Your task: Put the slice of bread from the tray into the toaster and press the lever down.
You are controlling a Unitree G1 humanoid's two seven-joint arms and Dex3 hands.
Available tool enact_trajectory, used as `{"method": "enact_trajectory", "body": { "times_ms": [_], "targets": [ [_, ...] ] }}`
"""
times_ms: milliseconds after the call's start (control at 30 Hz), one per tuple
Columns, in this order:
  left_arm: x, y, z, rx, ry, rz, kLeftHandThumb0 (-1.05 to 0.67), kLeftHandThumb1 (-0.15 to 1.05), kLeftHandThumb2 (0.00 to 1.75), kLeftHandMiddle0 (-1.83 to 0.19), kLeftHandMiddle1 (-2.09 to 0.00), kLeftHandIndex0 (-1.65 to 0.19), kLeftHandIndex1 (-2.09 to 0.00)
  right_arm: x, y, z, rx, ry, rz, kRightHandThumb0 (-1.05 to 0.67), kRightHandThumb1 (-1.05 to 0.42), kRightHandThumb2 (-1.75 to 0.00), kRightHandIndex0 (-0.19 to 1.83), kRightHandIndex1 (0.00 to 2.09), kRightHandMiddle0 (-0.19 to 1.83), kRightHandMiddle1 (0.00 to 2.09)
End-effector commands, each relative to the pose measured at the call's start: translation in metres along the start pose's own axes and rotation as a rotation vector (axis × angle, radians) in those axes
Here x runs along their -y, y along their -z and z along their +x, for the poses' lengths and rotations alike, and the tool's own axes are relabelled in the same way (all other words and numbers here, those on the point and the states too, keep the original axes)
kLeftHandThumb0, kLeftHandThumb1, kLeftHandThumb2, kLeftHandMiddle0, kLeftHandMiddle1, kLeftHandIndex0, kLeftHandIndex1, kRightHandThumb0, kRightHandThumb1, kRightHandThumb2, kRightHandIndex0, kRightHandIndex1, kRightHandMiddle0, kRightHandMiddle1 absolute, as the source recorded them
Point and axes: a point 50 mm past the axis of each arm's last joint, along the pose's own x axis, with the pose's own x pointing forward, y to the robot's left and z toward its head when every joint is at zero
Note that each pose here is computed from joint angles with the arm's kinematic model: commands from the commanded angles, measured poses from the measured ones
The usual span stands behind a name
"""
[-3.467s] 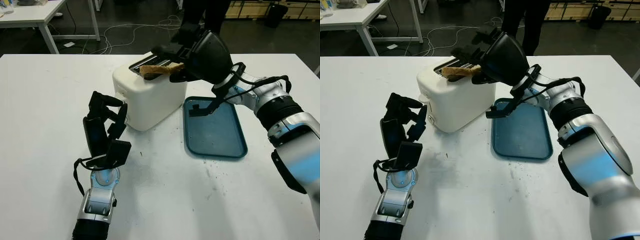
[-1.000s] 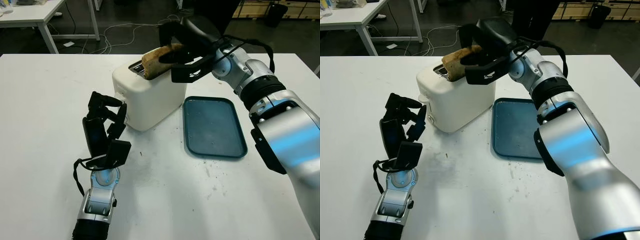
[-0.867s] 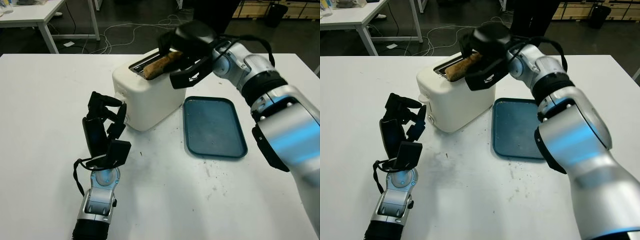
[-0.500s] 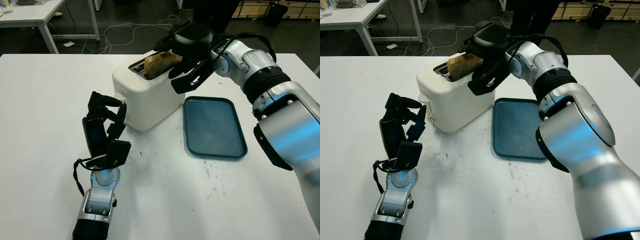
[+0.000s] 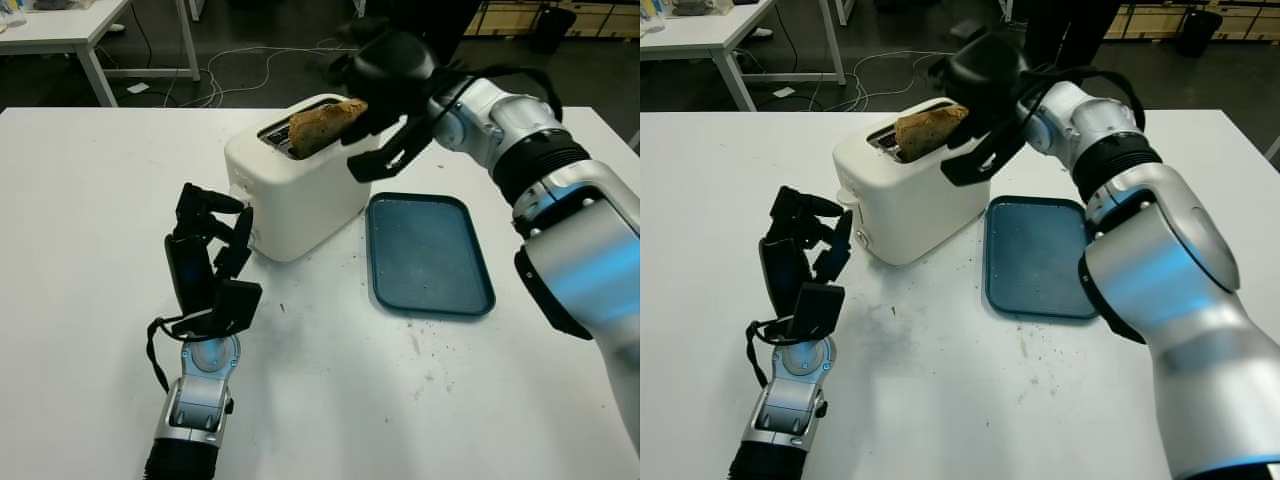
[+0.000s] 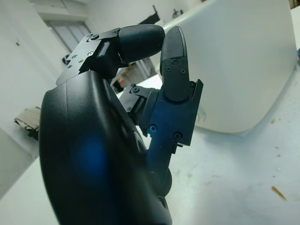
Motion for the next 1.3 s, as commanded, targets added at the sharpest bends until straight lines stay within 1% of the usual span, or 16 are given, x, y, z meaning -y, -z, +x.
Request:
{"method": "enact_trajectory", "body": {
  "times_ms": [0,67,167,233,300,400,467,533,700,833,933,1067,1133,1167,1200,1267],
  "targets": [
    [0.001,0.001,-0.003,-0.008,-0.005,-0.001,-0.39,0.92,0.38,-0.77,-1.75,-0.39,-1.73,-0.007,0.011,-0.024,-0.068,0.163,0.245,-0.50,-0.92,-0.05,0.31,0.87,0.65,0.20],
    [-0.002,0.001,-0.001,0.005,-0.010,0.007,-0.39,0.92,0.38,-0.78,-1.75,-0.40,-1.73,-0.015,0.016,-0.047,-0.095,0.251,0.447,-0.46,-0.92,-0.08,0.48,0.95,0.77,0.26],
    [-0.006,0.001,0.003,0.019,-0.016,0.050,-0.40,0.92,0.37,-0.79,-1.75,-0.40,-1.71,-0.023,0.019,-0.086,-0.093,0.304,0.570,-0.38,-0.92,-0.14,0.71,1.09,0.86,0.31],
    [-0.009,-0.001,0.006,0.035,-0.009,0.060,-0.39,0.92,0.38,-0.78,-1.75,-0.39,-1.67,-0.029,0.016,-0.121,-0.110,0.310,0.660,-0.32,-0.92,-0.22,0.87,1.04,0.92,0.33],
    [-0.012,-0.002,0.010,0.048,-0.002,0.073,-0.39,0.92,0.38,-0.78,-1.75,-0.41,-1.60,-0.035,0.009,-0.149,-0.141,0.296,0.729,-0.32,-0.92,-0.29,0.90,1.12,0.94,0.41],
    [-0.017,-0.005,0.016,0.072,0.010,0.087,-0.39,0.92,0.35,-0.77,-1.75,-0.44,-1.51,-0.047,0.000,-0.183,-0.251,0.257,0.784,-0.35,-0.92,-0.36,0.91,1.27,0.82,0.87],
    [-0.020,-0.009,0.021,0.096,0.020,0.105,-0.38,0.92,0.34,-0.78,-1.75,-0.47,-1.46,-0.059,-0.010,-0.203,-0.369,0.235,0.843,-0.37,-0.92,-0.38,0.90,1.34,0.79,1.02],
    [-0.022,-0.011,0.026,0.118,0.032,0.138,-0.38,0.92,0.32,-0.79,-1.75,-0.49,-1.40,-0.068,-0.020,-0.217,-0.454,0.210,0.858,-0.37,-0.92,-0.38,0.84,1.38,0.74,1.04],
    [-0.030,-0.017,0.037,0.167,0.056,0.257,-0.40,0.92,0.27,-0.79,-1.75,-0.55,-1.31,-0.080,-0.032,-0.229,-0.514,0.190,0.758,-0.36,-0.92,-0.33,0.84,1.30,0.85,0.73],
    [-0.039,-0.023,0.047,0.203,0.093,0.341,-0.36,0.92,0.23,-0.78,-1.75,-0.58,-1.26,-0.079,-0.037,-0.228,-0.521,0.255,0.714,-0.37,-0.92,-0.35,0.84,1.29,0.91,0.65],
    [-0.047,-0.030,0.058,0.247,0.151,0.447,-0.33,0.92,0.21,-0.73,-1.75,-0.67,-1.07,-0.077,-0.040,-0.227,-0.503,0.304,0.688,-0.37,-0.92,-0.37,0.81,1.44,0.93,0.66],
    [-0.055,-0.041,0.073,0.296,0.276,0.590,-0.26,0.92,0.20,-0.76,-1.67,-0.84,-0.74,-0.075,-0.044,-0.224,-0.481,0.341,0.640,-0.36,-0.92,-0.34,0.82,1.39,0.95,0.64],
    [-0.057,-0.046,0.081,0.294,0.344,0.656,-0.25,0.92,0.17,-0.78,-1.63,-0.90,-0.55,-0.074,-0.044,-0.222,-0.474,0.354,0.634,-0.35,-0.92,-0.33,0.84,1.37,0.95,0.64],
    [-0.059,-0.049,0.084,0.290,0.377,0.687,-0.25,0.92,0.14,-0.80,-1.58,-0.93,-0.48,-0.074,-0.044,-0.221,-0.471,0.358,0.633,-0.36,-0.92,-0.32,0.85,1.35,0.96,0.63],
    [-0.059,-0.052,0.087,0.287,0.406,0.711,-0.25,0.92,0.11,-0.83,-1.39,-0.99,-0.40,-0.074,-0.044,-0.221,-0.469,0.362,0.631,-0.36,-0.92,-0.32,0.86,1.35,0.97,0.63],
    [-0.059,-0.057,0.093,0.283,0.469,0.755,-0.23,0.91,0.07,-0.89,-1.24,-1.05,-0.31,-0.074,-0.044,-0.220,-0.468,0.367,0.628,-0.36,-0.92,-0.31,0.87,1.35,0.97,0.63]
  ]
}}
